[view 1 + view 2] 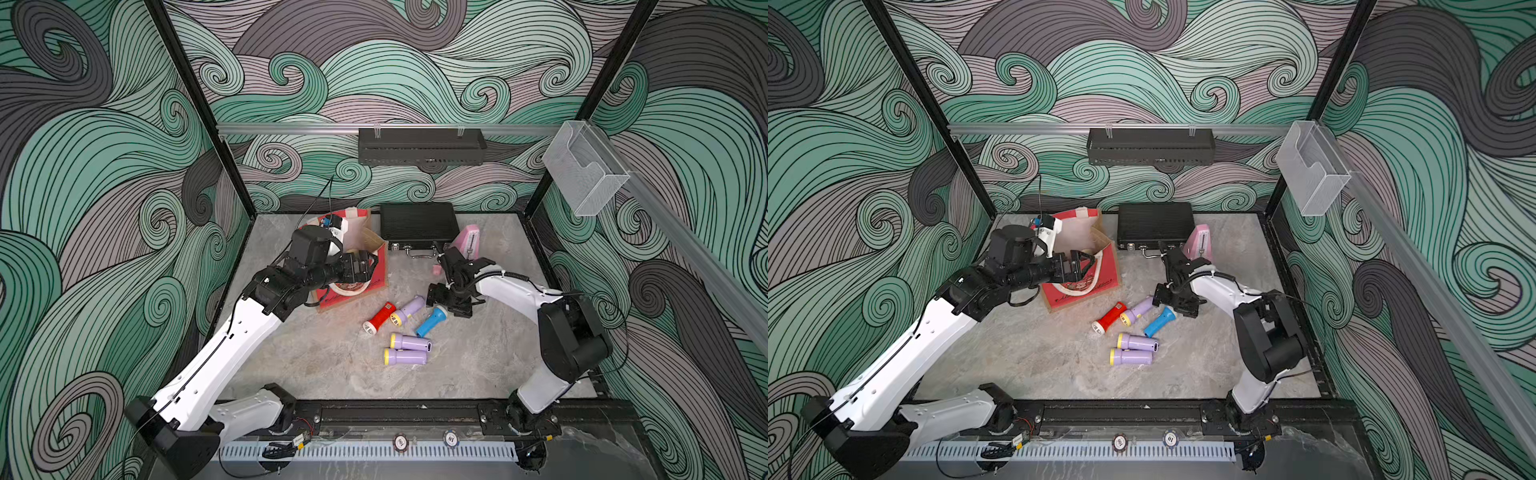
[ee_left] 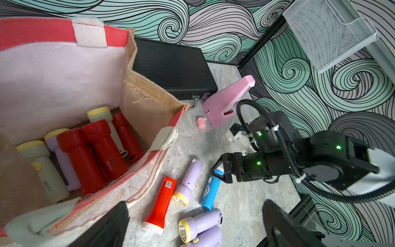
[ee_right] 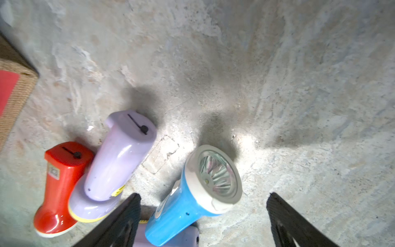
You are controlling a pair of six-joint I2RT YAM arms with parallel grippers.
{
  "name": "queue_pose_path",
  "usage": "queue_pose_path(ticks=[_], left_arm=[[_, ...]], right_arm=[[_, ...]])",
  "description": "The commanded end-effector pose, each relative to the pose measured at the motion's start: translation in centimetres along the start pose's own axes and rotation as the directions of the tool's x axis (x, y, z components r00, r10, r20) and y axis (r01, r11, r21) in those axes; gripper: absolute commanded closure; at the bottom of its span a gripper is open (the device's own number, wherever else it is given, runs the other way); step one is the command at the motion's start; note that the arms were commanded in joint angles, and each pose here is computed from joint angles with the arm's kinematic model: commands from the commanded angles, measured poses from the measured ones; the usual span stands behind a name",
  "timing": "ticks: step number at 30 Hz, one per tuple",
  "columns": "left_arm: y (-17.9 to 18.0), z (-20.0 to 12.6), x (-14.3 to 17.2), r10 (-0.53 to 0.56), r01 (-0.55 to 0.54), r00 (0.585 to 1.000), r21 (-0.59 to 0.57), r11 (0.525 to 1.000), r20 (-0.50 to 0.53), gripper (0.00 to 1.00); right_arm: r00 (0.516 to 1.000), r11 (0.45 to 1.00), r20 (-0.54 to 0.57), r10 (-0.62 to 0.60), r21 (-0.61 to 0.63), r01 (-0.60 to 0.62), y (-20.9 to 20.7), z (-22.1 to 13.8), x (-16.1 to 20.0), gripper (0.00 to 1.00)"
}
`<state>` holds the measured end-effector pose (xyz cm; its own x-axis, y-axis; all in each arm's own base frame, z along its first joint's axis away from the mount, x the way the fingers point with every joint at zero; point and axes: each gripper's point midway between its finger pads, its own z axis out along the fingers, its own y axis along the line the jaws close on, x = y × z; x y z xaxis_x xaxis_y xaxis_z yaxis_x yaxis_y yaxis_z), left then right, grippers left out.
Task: Put the flashlights into the tote bags
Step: Pick up the flashlight from the center of the board.
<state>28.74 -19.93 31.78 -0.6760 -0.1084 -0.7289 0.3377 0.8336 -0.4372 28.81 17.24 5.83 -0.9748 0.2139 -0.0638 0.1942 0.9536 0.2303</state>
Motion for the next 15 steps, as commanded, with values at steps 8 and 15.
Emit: queue_pose_path(ticks=[8,15], left_arm=[[-0.8,-0.1,-0.6,0.039,-0.039,0.999,0.022,0.999,-0.004,0.01],[-0.8,-0.4,0.0,0.046,-0.045,0.999,0.024,0.999,-0.023,0.01]], right_arm=[[0.989,0.994,-0.102,0.109,-0.021,-0.112,0.7,1.0,3.0,0.09],[0.977,0.984,-0.117,0.177,-0.001,-0.178,0.9,3.2,3.2,0.16]])
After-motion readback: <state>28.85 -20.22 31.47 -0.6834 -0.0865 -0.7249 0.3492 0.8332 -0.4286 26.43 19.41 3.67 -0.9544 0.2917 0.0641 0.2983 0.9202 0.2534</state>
